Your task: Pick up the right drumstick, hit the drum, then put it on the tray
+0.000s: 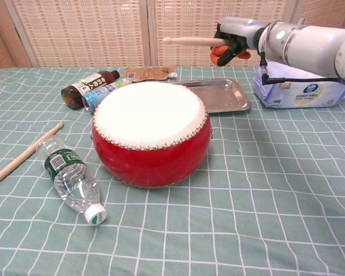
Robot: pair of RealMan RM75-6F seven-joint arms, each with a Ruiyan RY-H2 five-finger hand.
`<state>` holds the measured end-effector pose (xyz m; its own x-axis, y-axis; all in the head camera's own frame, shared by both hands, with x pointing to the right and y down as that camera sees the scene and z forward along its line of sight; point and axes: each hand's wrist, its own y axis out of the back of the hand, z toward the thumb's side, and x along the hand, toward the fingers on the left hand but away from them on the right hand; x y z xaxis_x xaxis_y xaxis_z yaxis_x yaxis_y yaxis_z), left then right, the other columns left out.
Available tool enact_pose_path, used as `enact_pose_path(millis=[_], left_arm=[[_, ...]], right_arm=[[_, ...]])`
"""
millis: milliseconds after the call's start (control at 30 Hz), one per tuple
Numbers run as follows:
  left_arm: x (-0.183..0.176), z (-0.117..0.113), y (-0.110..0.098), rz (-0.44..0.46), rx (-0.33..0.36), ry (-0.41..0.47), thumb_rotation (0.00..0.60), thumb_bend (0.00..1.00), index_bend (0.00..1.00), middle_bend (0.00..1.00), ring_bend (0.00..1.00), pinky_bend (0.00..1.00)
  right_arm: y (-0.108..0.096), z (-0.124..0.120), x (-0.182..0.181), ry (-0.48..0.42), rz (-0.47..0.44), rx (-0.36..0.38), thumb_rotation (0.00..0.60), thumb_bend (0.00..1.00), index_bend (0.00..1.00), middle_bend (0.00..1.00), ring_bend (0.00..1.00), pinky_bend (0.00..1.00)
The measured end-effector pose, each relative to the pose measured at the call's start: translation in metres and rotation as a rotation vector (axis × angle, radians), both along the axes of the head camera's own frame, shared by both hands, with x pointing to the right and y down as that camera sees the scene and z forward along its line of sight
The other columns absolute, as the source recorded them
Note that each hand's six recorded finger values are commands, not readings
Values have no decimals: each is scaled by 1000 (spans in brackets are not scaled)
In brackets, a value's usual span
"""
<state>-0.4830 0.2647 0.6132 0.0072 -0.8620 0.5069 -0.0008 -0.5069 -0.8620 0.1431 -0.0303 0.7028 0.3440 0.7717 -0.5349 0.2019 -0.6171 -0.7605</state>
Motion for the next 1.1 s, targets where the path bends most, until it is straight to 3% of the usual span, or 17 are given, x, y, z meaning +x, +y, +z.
enact_pose_path(millis=[200, 400, 567, 700, 967, 1100], left_arm=[[-4, 0, 3, -5, -12, -14, 600, 309, 52, 0, 0, 72], [-6, -1, 5, -13, -17, -18, 600, 309, 52, 0, 0, 72], [-6, -1, 6, -10, -20, -18, 600, 307, 52, 0, 0, 72], [-6, -1, 8, -10, -24, -20, 600, 307, 52, 0, 0, 72], [-7, -2, 8, -16, -24, -24, 600, 307, 52, 0, 0, 72], [-7, -1, 9, -15, -27, -22, 600, 307, 52, 0, 0, 72]], right_arm=[[-22, 21, -2, 56, 27, -35, 600, 982, 1000, 984, 844, 697], [-36, 37, -13, 105, 38, -62, 600, 899, 969, 829, 680, 582], [-38, 45, -27, 126, 33, -80, 600, 833, 792, 703, 564, 499], [-37, 52, -32, 148, 27, -95, 600, 739, 610, 557, 414, 385], [-30, 64, -37, 220, -2, -101, 600, 640, 392, 389, 227, 239], [-26, 69, -39, 268, -32, -106, 600, 574, 234, 295, 137, 180]])
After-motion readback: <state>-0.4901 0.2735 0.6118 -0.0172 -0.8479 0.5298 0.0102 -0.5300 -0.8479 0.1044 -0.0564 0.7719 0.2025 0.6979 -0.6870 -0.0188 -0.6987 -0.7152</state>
